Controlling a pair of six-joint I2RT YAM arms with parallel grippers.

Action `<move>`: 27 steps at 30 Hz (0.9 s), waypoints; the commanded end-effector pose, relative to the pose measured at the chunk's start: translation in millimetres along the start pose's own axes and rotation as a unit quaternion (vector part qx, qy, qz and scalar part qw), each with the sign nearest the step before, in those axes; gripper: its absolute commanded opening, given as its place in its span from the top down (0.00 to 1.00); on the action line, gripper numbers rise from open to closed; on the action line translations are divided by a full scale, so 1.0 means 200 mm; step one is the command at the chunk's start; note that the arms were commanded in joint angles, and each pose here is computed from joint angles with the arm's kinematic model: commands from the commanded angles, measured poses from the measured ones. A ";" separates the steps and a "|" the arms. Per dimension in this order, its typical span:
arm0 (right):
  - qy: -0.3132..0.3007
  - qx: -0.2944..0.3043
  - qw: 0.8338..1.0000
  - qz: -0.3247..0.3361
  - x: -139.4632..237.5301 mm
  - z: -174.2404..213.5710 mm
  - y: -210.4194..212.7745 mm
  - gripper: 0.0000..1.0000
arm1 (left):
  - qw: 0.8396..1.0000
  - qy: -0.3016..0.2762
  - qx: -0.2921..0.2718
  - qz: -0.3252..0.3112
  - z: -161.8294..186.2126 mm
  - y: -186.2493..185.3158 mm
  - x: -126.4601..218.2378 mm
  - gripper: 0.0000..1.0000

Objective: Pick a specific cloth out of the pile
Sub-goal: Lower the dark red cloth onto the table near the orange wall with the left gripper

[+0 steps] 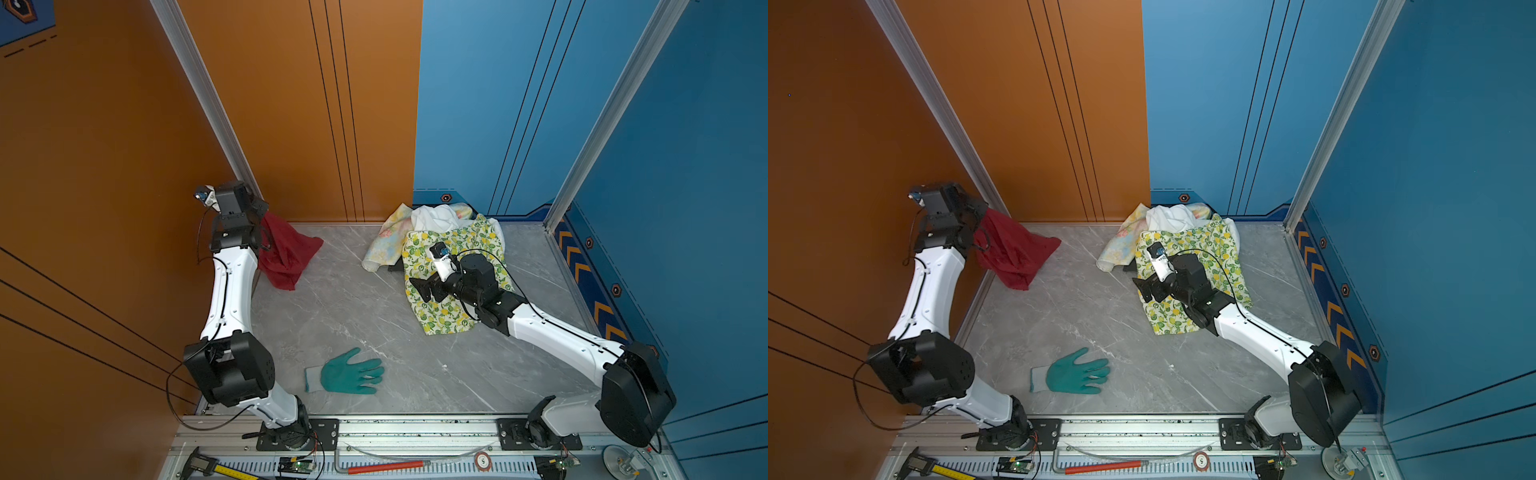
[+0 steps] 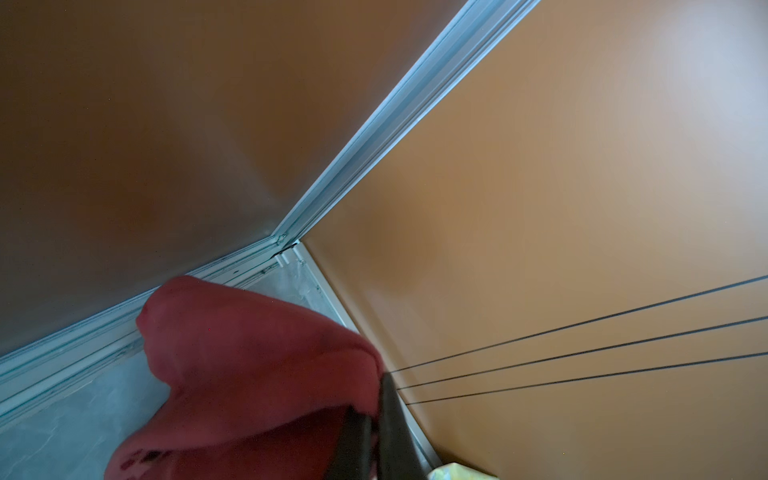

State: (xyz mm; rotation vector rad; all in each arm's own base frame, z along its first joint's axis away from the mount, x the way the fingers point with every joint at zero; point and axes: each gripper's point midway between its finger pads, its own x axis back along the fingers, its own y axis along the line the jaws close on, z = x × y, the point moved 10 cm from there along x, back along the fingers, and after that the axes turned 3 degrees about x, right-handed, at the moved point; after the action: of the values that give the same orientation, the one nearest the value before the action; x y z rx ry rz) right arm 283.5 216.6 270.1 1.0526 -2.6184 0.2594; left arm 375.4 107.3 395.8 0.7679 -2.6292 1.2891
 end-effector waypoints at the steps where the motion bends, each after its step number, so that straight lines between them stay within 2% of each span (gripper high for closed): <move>1: -0.023 -0.017 1.000 -0.005 0.06 -0.01 0.02 0.03 | 0.993 -0.096 0.030 0.060 -0.11 -0.04 0.24 1.00; 7: -0.016 -0.023 1.000 -0.004 0.13 0.04 0.05 0.03 | 0.997 -0.076 -0.003 0.002 0.05 0.18 0.29 1.00; 16: -0.012 -0.024 1.000 -0.014 0.20 0.08 0.11 0.03 | 0.997 -0.012 -0.054 -0.058 0.27 0.37 0.17 1.00; 20: -0.011 -0.021 1.000 -0.011 0.21 0.10 0.12 0.03 | 0.997 0.021 -0.070 -0.038 0.34 0.27 0.10 1.00; 27: -0.008 -0.021 1.000 -0.005 0.22 0.10 0.11 0.03 | 0.992 0.029 -0.116 0.033 0.36 -0.17 0.02 1.00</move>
State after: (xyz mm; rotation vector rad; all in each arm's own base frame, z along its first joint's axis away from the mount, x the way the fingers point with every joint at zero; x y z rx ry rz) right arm 235.3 202.4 266.9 1.1043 -2.6159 0.2020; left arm 384.0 44.7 334.6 0.6944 -2.5954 1.0049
